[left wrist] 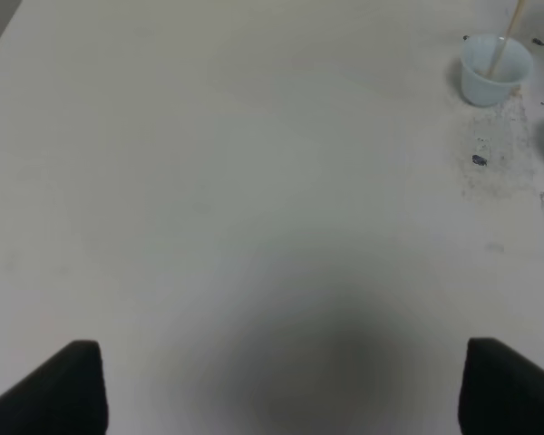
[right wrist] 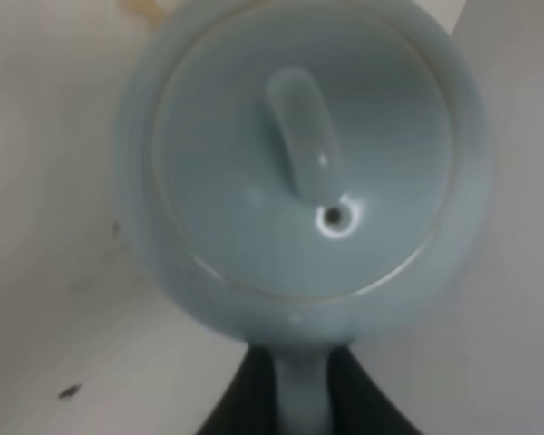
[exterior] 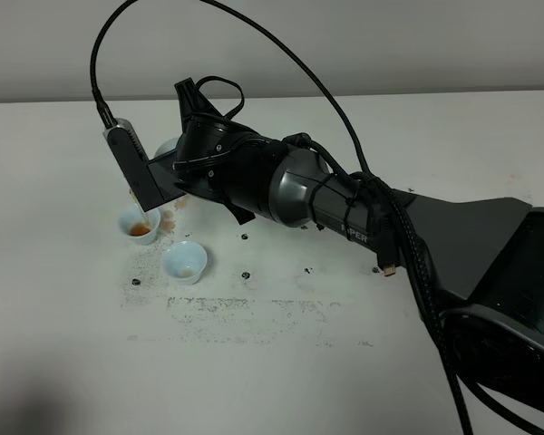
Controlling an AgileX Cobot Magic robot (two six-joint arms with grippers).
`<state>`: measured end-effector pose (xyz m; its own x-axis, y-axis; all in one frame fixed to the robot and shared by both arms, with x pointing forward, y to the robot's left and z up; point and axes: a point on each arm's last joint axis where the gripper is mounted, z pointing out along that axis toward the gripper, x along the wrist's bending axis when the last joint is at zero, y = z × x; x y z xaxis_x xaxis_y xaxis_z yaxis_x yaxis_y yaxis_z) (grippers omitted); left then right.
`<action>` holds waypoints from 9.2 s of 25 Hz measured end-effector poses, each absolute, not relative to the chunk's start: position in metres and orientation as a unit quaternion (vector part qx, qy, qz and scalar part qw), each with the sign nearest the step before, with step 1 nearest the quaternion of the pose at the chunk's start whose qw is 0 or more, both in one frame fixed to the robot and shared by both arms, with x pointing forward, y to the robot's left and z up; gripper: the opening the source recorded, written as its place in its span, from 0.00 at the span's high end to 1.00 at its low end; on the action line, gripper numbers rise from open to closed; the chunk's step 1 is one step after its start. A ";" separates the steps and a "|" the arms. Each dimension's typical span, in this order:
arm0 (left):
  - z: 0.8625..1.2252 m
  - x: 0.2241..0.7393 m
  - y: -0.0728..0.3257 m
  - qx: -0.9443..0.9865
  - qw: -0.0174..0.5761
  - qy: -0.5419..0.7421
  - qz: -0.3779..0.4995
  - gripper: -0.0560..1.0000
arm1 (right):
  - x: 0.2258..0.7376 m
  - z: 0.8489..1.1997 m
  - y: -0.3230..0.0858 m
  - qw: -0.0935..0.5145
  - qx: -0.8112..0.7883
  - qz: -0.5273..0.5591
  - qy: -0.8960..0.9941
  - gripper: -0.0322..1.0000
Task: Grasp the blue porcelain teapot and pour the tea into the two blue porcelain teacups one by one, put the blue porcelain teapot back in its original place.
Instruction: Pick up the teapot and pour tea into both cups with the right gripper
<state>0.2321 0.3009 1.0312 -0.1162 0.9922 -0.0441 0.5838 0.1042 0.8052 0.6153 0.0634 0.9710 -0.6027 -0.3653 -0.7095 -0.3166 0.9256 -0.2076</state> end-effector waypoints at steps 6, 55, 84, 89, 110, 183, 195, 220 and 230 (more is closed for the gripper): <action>1.031 0.232 0.301 0.585 0.315 0.673 0.324 0.24 | 0.615 0.971 0.064 0.404 -0.192 -0.030 0.894 0.93; 1.031 0.232 0.301 0.585 0.315 0.673 0.324 0.24 | 0.613 0.973 0.065 0.412 -0.192 -0.048 0.889 0.93; 1.031 0.232 0.301 0.585 0.313 0.673 0.326 0.24 | 0.613 0.973 0.064 0.415 -0.192 -0.054 0.887 0.93; 1.031 0.232 0.301 0.585 0.313 0.673 0.326 0.24 | 0.609 0.972 0.067 0.410 -0.189 -0.048 0.891 0.93; 1.031 0.232 0.301 0.585 0.312 0.673 0.327 0.24 | 0.625 0.972 0.045 0.303 -0.035 0.097 0.948 0.93; 1.031 0.232 0.301 0.585 0.312 0.673 0.327 0.24 | 0.585 1.013 -0.047 0.206 0.064 0.112 0.970 0.93; 1.031 0.232 0.301 0.585 0.312 0.673 0.327 0.24 | 0.567 0.998 -0.023 0.240 -0.029 0.028 0.970 0.93; 1.031 0.232 0.301 0.585 0.312 0.673 0.327 0.24 | 0.560 0.969 0.005 0.275 -0.097 -0.007 0.957 0.93; 1.031 0.232 0.301 0.585 0.312 0.673 0.327 0.24 | 0.561 0.971 0.007 0.297 -0.100 -0.010 0.949 0.93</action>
